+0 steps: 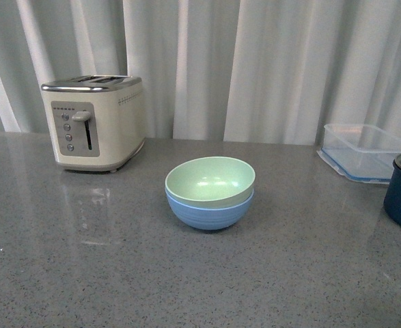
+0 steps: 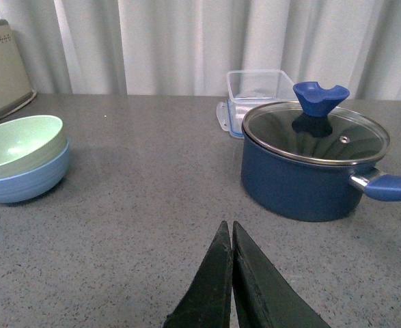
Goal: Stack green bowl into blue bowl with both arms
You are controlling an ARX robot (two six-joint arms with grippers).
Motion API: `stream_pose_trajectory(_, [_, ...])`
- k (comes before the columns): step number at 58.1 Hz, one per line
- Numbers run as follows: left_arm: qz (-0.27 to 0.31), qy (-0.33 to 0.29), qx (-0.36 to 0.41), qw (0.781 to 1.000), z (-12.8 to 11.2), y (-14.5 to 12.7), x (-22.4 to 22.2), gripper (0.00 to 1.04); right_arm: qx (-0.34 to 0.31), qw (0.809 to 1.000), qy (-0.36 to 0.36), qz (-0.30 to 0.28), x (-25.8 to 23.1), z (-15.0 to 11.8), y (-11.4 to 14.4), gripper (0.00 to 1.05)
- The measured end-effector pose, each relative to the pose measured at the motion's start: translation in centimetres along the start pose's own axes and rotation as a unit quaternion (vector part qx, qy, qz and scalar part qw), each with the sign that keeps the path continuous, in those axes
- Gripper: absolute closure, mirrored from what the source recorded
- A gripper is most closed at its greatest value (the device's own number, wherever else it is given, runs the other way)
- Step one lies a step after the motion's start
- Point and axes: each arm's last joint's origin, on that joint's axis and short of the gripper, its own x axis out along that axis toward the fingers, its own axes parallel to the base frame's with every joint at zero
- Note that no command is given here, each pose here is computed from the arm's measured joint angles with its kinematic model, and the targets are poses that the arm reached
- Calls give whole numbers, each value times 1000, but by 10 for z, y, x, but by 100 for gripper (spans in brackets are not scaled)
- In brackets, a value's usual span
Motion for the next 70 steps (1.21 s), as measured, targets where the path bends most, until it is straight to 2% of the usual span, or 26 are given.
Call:
stream_pose_trajectory(8, [0,0,0,1000,0,0,0,7,0,1000,5,0,-10,-12,0,104])
stream_pose_trajectory(70, [0,0,0,1000,0,0,0,7,0,1000,-9,1,-40,-6,0,104])
